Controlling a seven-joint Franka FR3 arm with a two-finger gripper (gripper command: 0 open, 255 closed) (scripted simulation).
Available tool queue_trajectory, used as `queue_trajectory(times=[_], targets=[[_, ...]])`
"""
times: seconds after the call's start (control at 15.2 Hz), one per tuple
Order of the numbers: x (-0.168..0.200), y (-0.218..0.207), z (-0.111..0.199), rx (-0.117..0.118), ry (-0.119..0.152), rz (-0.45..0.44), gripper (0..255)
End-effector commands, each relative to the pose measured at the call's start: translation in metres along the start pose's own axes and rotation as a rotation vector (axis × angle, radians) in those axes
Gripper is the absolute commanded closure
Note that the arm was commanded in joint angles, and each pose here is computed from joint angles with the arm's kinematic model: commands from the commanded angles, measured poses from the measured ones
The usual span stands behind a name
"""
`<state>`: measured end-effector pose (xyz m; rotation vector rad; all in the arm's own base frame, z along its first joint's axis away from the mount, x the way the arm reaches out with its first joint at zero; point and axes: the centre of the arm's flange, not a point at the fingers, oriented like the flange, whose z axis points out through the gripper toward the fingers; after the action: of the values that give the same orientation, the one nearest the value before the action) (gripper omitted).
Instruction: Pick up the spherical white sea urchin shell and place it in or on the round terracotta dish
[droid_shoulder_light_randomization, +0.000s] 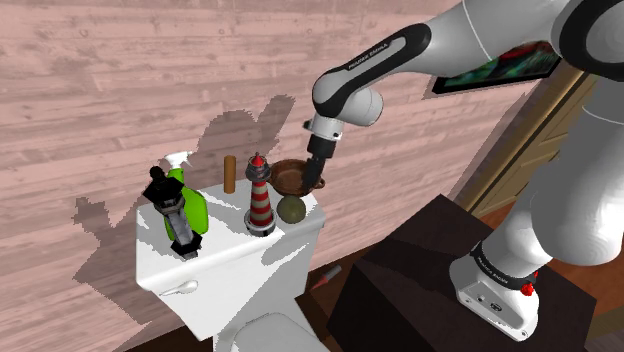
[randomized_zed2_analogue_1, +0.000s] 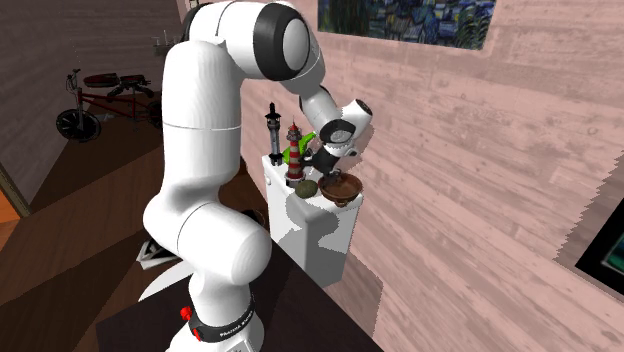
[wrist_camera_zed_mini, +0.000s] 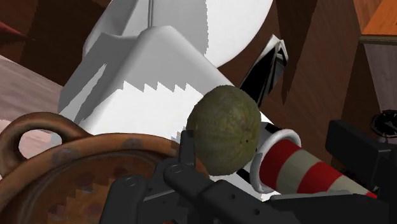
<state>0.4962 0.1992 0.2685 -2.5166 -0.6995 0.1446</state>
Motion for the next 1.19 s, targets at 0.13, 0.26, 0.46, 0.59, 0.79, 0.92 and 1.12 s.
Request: queue_trajectory(times=[0.13,0.26,0.46,0.59,0.79,0.92,1.12], targets=[[0.012,-0.003,0.027,0.025,-0.010,-0.029,0],[0.012,-0.003,0.038,0.025,-0.010,-0.029,0],[0.012,-0.004,0.053,0.025,-0.010,-0.029,0],[0.012,-0.004,0.057,0.025,-0.010,-0.029,0],[0.012,-0.004,0.057,0.025,-0.010,-0.029,0],[0.012,-0.004,0.057,0.025,-0.010,-0.029,0],[0.012,-0.004,0.056,0.025,-0.010,-0.029,255]])
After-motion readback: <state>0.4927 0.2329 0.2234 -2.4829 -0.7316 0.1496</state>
